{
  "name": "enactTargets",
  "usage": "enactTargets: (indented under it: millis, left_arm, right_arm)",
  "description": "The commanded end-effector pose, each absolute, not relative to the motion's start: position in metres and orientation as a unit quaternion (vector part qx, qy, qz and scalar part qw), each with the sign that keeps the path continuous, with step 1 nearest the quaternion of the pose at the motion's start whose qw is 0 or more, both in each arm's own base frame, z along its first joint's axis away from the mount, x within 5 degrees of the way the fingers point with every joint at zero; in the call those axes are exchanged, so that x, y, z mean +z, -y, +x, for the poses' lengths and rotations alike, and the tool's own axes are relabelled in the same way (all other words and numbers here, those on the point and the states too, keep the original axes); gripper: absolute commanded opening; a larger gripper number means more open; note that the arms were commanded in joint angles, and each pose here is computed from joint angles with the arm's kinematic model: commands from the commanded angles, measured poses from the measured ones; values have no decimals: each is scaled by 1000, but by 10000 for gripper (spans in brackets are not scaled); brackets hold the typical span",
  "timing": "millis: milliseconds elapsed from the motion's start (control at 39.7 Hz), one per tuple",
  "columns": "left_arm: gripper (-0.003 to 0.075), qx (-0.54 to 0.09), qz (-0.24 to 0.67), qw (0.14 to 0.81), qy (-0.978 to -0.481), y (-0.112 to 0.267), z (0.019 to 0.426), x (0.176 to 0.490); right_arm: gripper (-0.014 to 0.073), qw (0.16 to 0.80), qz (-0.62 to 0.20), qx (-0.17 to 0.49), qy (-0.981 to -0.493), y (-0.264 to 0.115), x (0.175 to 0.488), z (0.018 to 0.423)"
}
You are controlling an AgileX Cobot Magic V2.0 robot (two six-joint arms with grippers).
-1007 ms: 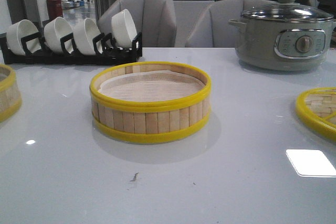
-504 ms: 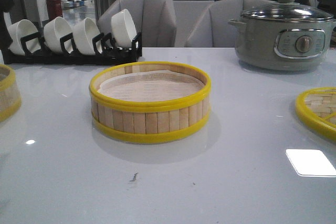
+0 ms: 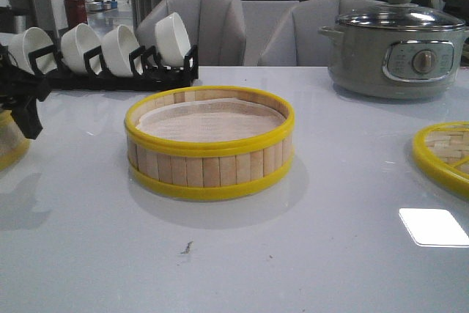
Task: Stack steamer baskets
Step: 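Grasp the rim of the nearby steamer basket with the left gripper and lift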
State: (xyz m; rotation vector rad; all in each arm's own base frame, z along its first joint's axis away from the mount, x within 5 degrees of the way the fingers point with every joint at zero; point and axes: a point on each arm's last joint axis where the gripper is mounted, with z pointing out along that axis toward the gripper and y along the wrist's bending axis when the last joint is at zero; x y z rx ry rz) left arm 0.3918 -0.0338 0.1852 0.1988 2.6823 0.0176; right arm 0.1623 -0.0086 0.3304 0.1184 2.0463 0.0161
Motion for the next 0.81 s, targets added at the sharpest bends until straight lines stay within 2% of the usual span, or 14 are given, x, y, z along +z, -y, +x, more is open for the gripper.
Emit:
enactTargets:
  millis: [0,76,151,227,327,352,403,478,629,780]
  left_arm:
    - [494,5,71,273,-959,36,399,206]
    - [485,5,71,269,-961,36,400,202]
    - [440,4,68,269,-961,36,400,202]
    - [341,1,59,273,-960,36,401,204]
    - [105,1,58,274,-960,36,402,209]
    - [69,1,58,275,-960,36,403,211]
    - [108,1,59,273,-960,37,403,215]
    - [85,1,63,272,-960,41,405,225]
    - [87,-4,80,285,-955,57,408,256]
    - [86,-20,119,319,-940,94,406,296]
  right_arm:
    - [393,568,47,4,-822,9,350,165]
    - [393,568,47,4,-822,9,350,165]
    - [393,568,47,4,-822,9,350,165]
    - [393,568,47,4,-822,9,350,165]
    - [393,568,47,4,-822,9,350,165]
    - [393,568,47,4,-822,9,350,165]
    - [393,568,47,4,-822,9,350,165]
    - [393,568,47,4,-822,9,350,165]
    - [393,567,47,4,-822,9,350,165]
    - [393,568,47,4,-822,9,350,165]
